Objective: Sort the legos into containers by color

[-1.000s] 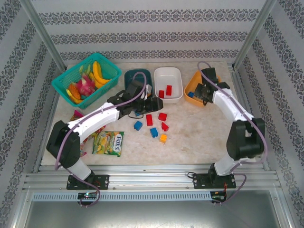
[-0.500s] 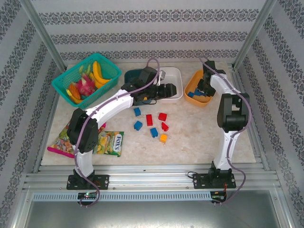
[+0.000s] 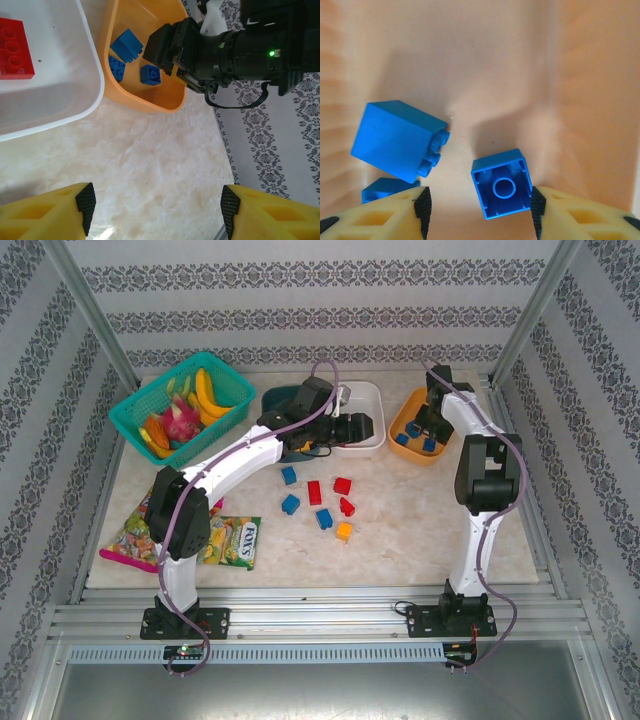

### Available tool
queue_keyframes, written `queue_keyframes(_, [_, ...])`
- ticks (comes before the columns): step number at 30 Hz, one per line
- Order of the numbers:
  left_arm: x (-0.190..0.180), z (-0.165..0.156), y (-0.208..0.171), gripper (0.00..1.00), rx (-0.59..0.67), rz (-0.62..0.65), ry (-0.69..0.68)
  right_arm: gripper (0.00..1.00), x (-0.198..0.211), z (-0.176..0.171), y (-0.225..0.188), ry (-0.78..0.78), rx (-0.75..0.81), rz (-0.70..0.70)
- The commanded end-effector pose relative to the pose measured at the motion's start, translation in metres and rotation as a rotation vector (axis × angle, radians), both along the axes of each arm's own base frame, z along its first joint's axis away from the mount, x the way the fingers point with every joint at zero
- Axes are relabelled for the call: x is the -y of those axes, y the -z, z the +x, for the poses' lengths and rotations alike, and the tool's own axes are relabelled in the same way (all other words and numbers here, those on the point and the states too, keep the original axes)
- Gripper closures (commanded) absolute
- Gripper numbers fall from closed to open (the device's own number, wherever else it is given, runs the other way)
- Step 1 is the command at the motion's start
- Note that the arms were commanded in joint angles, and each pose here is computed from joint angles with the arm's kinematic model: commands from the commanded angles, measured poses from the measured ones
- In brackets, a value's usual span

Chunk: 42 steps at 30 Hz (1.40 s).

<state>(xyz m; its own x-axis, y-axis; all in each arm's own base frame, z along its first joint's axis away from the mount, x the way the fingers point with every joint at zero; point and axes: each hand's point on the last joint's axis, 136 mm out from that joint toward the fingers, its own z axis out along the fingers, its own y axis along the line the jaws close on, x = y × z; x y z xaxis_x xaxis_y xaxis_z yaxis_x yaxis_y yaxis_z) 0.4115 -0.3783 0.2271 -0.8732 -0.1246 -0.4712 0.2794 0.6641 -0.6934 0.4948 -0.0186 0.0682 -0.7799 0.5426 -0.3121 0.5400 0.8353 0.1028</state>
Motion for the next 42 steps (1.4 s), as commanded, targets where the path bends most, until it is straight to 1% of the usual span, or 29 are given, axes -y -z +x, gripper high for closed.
queue_keyframes(1, [-0.017, -0.005, -0.024, 0.30, 0.034, 0.017, -0.029, 0.41, -0.011, 0.012, -0.064, -0.036, 0.148, -0.015])
queue_keyframes(4, [-0.038, -0.009, -0.022, 0.30, 0.012, 0.058, -0.076, 0.40, -0.031, 0.012, -0.106, -0.081, 0.264, -0.007])
queue_keyframes(7, [-0.057, -0.021, -0.015, 0.30, -0.013, 0.108, -0.096, 0.39, -0.065, 0.001, -0.150, -0.169, 0.402, 0.013])
queue_keyframes(9, [-0.068, -0.031, -0.010, 0.30, -0.026, 0.139, -0.102, 0.38, -0.092, -0.016, -0.170, -0.241, 0.476, 0.036])
queue_keyframes(11, [-0.077, -0.044, 0.000, 0.30, -0.051, 0.171, -0.093, 0.38, -0.120, -0.042, -0.184, -0.318, 0.530, 0.058])
queue_keyframes(15, [-0.091, -0.071, 0.022, 0.30, -0.099, 0.210, -0.059, 0.36, -0.158, -0.102, -0.174, -0.448, 0.539, 0.143])
queue_keyframes(17, [-0.094, -0.084, 0.033, 0.31, -0.118, 0.216, -0.030, 0.36, -0.170, -0.136, -0.158, -0.498, 0.499, 0.199])
queue_keyframes(19, [-0.095, -0.102, 0.044, 0.31, -0.134, 0.246, 0.018, 0.35, -0.182, -0.173, -0.144, -0.544, 0.446, 0.284])
queue_keyframes(22, [-0.088, -0.131, 0.063, 0.32, -0.156, 0.295, 0.127, 0.33, -0.188, -0.224, -0.122, -0.574, 0.345, 0.377])
queue_keyframes(25, [-0.077, -0.159, 0.087, 0.33, -0.204, 0.338, 0.211, 0.31, -0.185, -0.266, -0.105, -0.562, 0.252, 0.452])
queue_keyframes(26, [-0.074, -0.166, 0.094, 0.33, -0.218, 0.354, 0.227, 0.30, -0.185, -0.276, -0.102, -0.569, 0.241, 0.467])
queue_keyframes(28, [-0.067, -0.179, 0.109, 0.31, -0.240, 0.393, 0.248, 0.25, -0.182, -0.294, -0.101, -0.576, 0.227, 0.486])
queue_keyframes(31, [-0.055, -0.188, 0.125, 0.30, -0.260, 0.447, 0.255, 0.19, -0.177, -0.312, -0.102, -0.576, 0.209, 0.506])
queue_keyframes(35, [-0.050, -0.194, 0.151, 0.30, -0.301, 0.541, 0.204, 0.17, -0.173, -0.328, -0.116, -0.579, 0.215, 0.528])
queue_keyframes(38, [-0.048, -0.193, 0.163, 0.29, -0.303, 0.606, 0.186, 0.16, -0.164, -0.336, -0.138, -0.602, 0.281, 0.497])
queue_keyframes(42, [-0.038, -0.190, 0.173, 0.29, -0.302, 0.637, 0.187, 0.16, -0.156, -0.341, -0.160, -0.625, 0.355, 0.465])
